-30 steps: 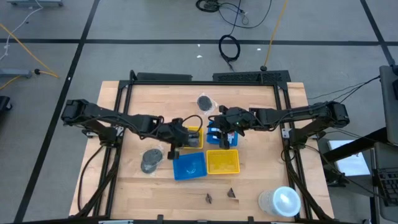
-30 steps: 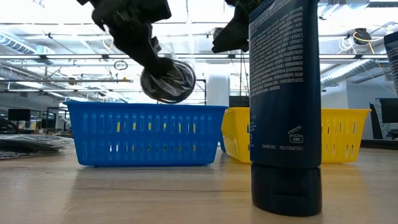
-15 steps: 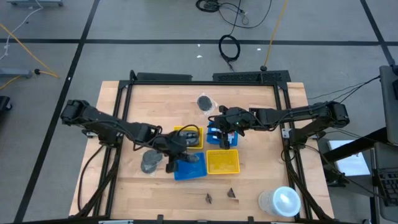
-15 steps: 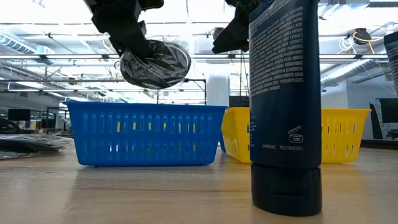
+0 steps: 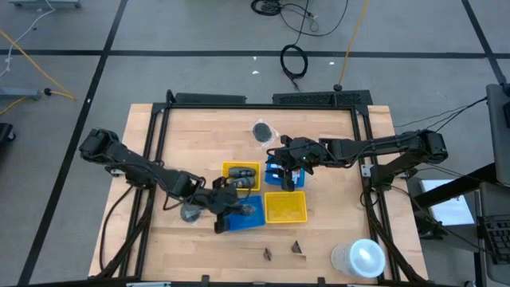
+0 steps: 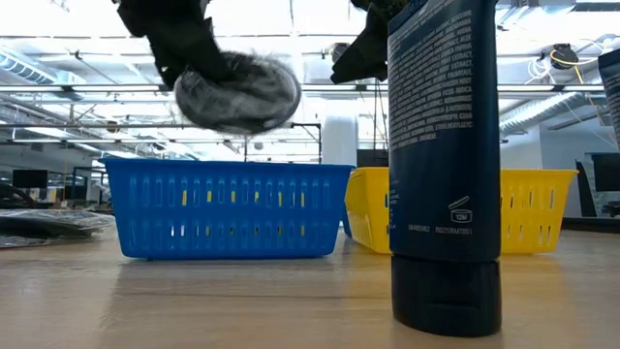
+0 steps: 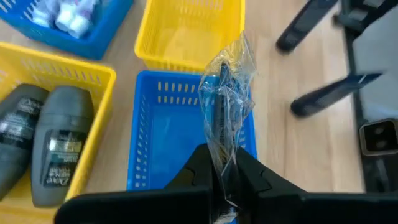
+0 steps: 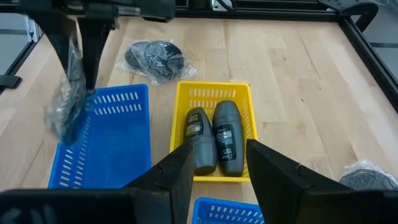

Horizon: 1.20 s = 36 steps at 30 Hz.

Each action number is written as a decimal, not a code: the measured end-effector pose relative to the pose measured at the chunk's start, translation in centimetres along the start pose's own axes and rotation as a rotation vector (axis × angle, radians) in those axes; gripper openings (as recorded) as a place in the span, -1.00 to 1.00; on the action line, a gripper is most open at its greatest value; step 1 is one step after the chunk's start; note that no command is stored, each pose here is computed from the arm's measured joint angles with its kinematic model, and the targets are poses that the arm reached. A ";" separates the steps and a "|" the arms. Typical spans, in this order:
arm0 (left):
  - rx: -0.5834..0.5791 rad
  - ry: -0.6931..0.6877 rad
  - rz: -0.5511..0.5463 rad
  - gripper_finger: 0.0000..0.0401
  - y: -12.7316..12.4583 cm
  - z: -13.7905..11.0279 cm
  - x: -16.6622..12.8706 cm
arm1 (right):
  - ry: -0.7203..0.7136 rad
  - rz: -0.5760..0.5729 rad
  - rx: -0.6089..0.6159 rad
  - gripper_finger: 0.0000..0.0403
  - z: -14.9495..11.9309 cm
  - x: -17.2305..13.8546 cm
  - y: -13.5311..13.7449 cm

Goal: Pick & Place Travel size toiletries
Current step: Put the hairbrush into the bottom left blue bin

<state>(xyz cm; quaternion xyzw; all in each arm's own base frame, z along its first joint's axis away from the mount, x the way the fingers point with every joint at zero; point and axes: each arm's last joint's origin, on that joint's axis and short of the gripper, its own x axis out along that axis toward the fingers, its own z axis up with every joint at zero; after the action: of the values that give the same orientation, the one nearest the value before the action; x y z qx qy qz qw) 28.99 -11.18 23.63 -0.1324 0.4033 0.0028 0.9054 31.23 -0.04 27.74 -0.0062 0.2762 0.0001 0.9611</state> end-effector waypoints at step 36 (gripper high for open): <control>-0.086 0.049 0.097 0.08 1.8 -0.2 3.1 | 0.020 0.006 -0.003 -0.30 -0.2 0.0 0.1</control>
<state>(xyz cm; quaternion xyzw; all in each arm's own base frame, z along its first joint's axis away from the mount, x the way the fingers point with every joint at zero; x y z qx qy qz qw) 30.73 -9.82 20.86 -0.1514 0.4307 0.0606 0.8876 31.12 0.06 27.57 -0.0069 0.2860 0.0034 0.9582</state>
